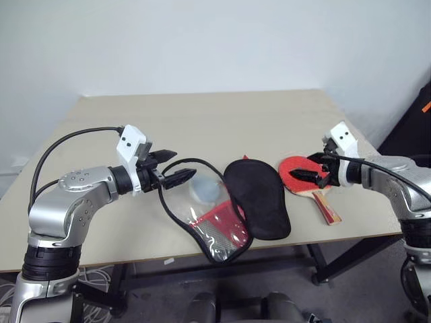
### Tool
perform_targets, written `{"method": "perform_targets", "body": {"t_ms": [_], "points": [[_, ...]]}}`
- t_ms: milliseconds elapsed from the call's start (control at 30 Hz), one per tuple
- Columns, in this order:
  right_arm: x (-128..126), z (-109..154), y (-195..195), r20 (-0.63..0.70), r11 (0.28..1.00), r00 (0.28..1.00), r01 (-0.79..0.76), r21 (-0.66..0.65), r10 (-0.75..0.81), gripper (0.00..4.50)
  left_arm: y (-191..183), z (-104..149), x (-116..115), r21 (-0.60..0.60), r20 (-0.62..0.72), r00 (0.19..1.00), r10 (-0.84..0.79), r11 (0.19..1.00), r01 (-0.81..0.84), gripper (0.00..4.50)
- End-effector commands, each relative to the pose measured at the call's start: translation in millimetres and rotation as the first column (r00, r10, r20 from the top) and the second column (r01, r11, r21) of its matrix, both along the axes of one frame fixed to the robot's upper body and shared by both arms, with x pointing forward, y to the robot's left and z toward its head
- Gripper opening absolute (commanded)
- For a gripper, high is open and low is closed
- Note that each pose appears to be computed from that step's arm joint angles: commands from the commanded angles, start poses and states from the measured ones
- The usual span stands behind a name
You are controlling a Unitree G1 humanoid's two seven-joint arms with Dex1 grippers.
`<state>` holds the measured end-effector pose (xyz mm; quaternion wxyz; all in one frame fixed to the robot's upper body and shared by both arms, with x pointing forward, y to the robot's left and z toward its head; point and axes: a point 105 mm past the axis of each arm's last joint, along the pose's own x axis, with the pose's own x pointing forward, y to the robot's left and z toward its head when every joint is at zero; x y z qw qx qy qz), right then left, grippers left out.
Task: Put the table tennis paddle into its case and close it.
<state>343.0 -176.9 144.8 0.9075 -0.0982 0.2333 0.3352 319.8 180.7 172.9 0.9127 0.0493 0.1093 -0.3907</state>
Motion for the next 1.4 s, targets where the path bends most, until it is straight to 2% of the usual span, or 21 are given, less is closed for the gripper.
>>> {"method": "perform_targets", "body": {"t_ms": [33, 267, 367, 667, 1033, 1400], "points": [[-5, 17, -4, 0.063, 0.999, 0.998, 0.031, 0.017, -0.032, 4.5, 0, 14, 6, -0.002, 0.052, 0.999, -0.002, 1.0, 0.002, 4.49], [-11, 17, -8, 0.047, 0.998, 0.997, 0.063, 0.021, -0.064, 4.5, -2, 8, 10, -0.018, 0.039, 0.999, -0.003, 1.0, 0.004, 4.49], [-13, 17, -3, 0.047, 0.998, 0.997, 0.055, 0.024, -0.056, 4.5, 3, 5, 4, -0.013, 0.037, 0.999, -0.003, 1.0, 0.003, 4.49], [-2, 17, -1, 0.047, 0.997, 0.996, 0.074, 0.024, -0.075, 4.5, 13, 5, 3, -0.006, 0.046, 0.999, 0.018, 1.0, -0.018, 4.49], [-4, -19, -25, -0.022, 0.983, 0.984, 0.174, -0.062, -0.176, 4.5, 21, 6, 3, 0.012, 0.05, 0.998, 0.048, 0.999, -0.049, 4.49], [-19, -56, -57, -0.089, 0.948, 0.949, 0.292, -0.129, -0.304, 4.5, 20, 11, 5, 0.019, 0.054, 0.997, 0.046, 0.999, -0.047, 4.49]]}}
